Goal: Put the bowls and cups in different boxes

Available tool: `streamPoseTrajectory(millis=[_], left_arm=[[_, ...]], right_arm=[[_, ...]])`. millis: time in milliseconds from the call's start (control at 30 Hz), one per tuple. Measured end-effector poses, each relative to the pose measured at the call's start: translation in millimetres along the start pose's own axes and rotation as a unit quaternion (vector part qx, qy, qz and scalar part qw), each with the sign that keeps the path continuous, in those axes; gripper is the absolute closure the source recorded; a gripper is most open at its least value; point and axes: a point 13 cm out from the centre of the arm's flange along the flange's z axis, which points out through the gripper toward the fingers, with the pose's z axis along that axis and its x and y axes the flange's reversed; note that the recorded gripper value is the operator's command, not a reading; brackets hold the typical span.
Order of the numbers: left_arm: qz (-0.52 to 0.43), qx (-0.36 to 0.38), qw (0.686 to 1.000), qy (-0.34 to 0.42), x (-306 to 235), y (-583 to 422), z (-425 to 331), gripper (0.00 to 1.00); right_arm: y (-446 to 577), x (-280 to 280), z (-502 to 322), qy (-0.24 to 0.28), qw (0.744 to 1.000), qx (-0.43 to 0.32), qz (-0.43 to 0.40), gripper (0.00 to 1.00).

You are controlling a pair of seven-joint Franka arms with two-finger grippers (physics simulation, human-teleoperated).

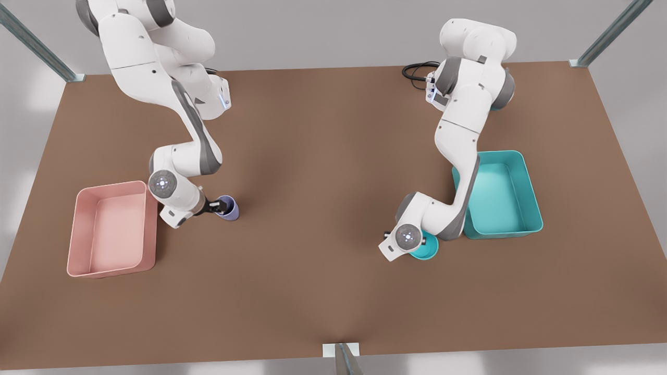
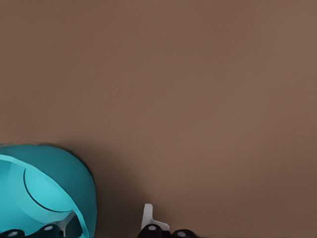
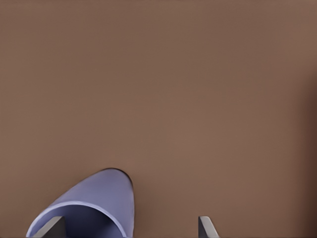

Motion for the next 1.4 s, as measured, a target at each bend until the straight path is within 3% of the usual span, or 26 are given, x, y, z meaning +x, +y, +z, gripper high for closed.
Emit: streamPoseTrajectory(millis=[67, 100, 167, 467, 600, 633, 700, 733, 833, 900, 1033, 1233, 1267, 1333, 1400], left_arm=[[-0.004, -0.005, 1.000, -0.003, -1, 1, 2, 0.49], [-0.006, -0.007, 1.000, -0.004, -2, 2, 1, 0.67], [-0.012, -0.012, 1.000, -0.007, -3, 4, -2, 0.79], [-0.046, -0.015, 0.999, -0.024, -4, 29, -51, 0.79], [-0.100, -0.012, 0.994, -0.043, 25, 104, -177, 0.79], [-0.119, -0.015, 0.992, -0.034, 45, 132, -198, 0.79], [-0.166, -0.011, 0.986, 0.002, 83, 195, -203, 0.79], [-0.185, -0.004, 0.982, 0.024, 100, 218, -188, 0.79], [-0.217, 0.010, 0.973, 0.076, 133, 253, -132, 0.79], [-0.224, 0.013, 0.969, 0.101, 151, 260, -94, 0.79], [-0.225, 0.017, 0.966, 0.123, 177, 255, -22, 0.79], [-0.233, 0.031, 0.967, 0.094, 169, 259, 20, 0.79], [-0.236, 0.033, 0.967, 0.088, 167, 262, 22, 0.44], [-0.241, 0.037, 0.967, 0.075, 162, 270, 18, 0.06], [-0.244, 0.040, 0.967, 0.060, 157, 278, 6, 0.00]], right_arm=[[-1, -1, 4, -0.005, 1.000, -0.001, 0.001, 0.00], [-1, -1, 5, -0.008, 1.000, -0.001, 0.001, 0.00], [-1, -1, 5, -0.013, 1.000, -0.001, 0.001, 0.00], [-5, 22, 24, -0.001, 1.000, 0.000, 0.002, 0.00], [-6, 25, 44, 0.009, 1.000, 0.001, 0.003, 0.00], [-6, 25, 48, 0.011, 1.000, 0.001, 0.003, 0.02], [-6, 24, 56, 0.012, 1.000, 0.001, 0.003, 0.41], [-5, 22, 56, 0.011, 1.000, 0.000, 0.002, 0.52], [-3, 16, 53, 0.005, 1.000, -0.004, -0.001, 0.64], [-1, 9, 50, 0.002, 1.000, -0.005, -0.005, 0.79], [-1, 0, 39, -0.003, 1.000, -0.005, -0.009, 0.79], [-12, -67, -84, -0.081, 0.997, -0.009, -0.010, 0.79], [-28, -75, -99, -0.090, 0.996, -0.008, -0.005, 0.79], [-89, -88, -119, -0.102, 0.995, -0.005, 0.020, 0.79], [-158, -92, -129, -0.109, 0.993, -0.001, 0.045, 0.79]])
